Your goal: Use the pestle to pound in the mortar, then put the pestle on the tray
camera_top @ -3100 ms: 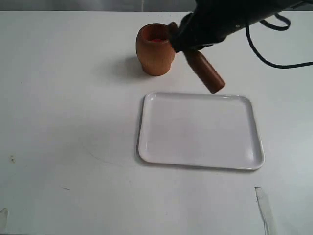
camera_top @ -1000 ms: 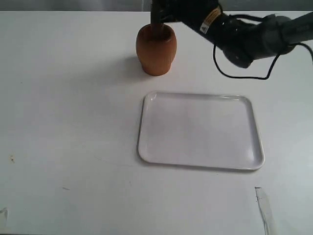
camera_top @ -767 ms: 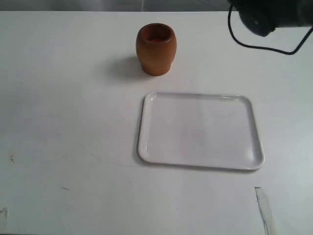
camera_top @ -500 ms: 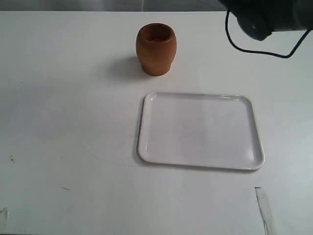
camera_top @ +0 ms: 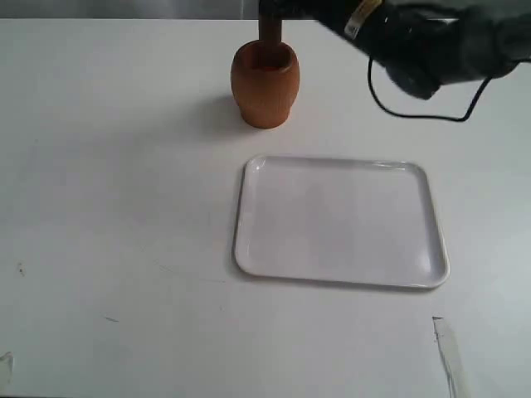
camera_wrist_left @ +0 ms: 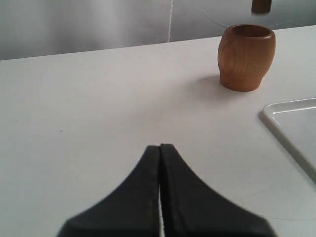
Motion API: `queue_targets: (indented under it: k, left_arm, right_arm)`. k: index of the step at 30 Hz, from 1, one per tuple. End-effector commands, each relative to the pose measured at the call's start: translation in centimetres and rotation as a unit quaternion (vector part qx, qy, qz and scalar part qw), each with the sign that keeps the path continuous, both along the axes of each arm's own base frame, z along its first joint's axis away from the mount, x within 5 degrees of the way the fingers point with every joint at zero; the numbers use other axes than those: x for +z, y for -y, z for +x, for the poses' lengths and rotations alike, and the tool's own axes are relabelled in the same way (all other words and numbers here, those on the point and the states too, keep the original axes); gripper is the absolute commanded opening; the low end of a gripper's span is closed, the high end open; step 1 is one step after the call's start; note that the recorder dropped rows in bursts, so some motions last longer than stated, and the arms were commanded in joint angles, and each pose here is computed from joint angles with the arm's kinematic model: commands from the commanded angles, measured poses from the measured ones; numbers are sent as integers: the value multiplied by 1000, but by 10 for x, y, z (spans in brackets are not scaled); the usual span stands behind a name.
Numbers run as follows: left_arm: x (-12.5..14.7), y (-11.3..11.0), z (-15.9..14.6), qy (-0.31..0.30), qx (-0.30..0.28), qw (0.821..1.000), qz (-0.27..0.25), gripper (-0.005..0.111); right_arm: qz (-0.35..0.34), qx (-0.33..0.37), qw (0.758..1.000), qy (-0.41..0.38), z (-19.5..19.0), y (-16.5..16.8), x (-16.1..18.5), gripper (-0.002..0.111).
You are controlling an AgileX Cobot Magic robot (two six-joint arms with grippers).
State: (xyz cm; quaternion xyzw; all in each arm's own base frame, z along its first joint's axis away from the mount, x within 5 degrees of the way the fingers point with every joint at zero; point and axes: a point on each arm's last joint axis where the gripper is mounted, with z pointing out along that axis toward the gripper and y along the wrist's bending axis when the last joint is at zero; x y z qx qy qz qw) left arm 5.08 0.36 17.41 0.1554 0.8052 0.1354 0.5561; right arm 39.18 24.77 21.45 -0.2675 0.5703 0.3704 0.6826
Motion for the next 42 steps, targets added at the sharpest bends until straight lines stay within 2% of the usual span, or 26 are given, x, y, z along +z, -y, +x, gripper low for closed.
queue_targets:
  k: [1,3,6,11,17,21,24,26,32,36,39,42]
  left_arm:
    - [0,1,0,2,-3,1000,-7,0]
    - [0,1,0,2,-3,1000,-7,0]
    - [0,1,0,2,-3,1000,-7,0]
    - [0,1,0,2,-3,1000,-7,0]
    - [0,1,0,2,-3,1000,-7,0]
    - [0,1,0,2,-3,1000,-7,0]
    - [0,1,0,2,-3,1000,-7,0]
    - [0,1,0,2,-3,1000,-7,0]
    - [0,1,0,2,-3,1000,-7,0]
    - [0,1,0,2,-3,1000,-7,0]
    - [0,1,0,2,-3,1000,-7,0]
    - [0,1,0,2,-3,1000,-7,0]
  right_arm:
    - [46,2,993,112,-25,12,89,0]
    - [45,-2,992,116,-28,14,98,0]
    - [23,-10,996,88,-20,11,81,0]
    - [-8,-9,1000,20,-3,3,20,0]
    - [-45,5,995,-88,7,-4,-75,0]
    - [-62,14,992,-111,6,-5,-101,0]
    - [-41,23,995,-92,5,-6,-90,0]
    - [-12,30,998,-60,3,-6,-67,0]
    - [45,28,998,43,-12,2,39,0]
    - [68,26,992,99,-29,12,94,0]
    - [73,27,991,112,-34,14,106,0]
    - [49,25,994,98,-31,12,97,0]
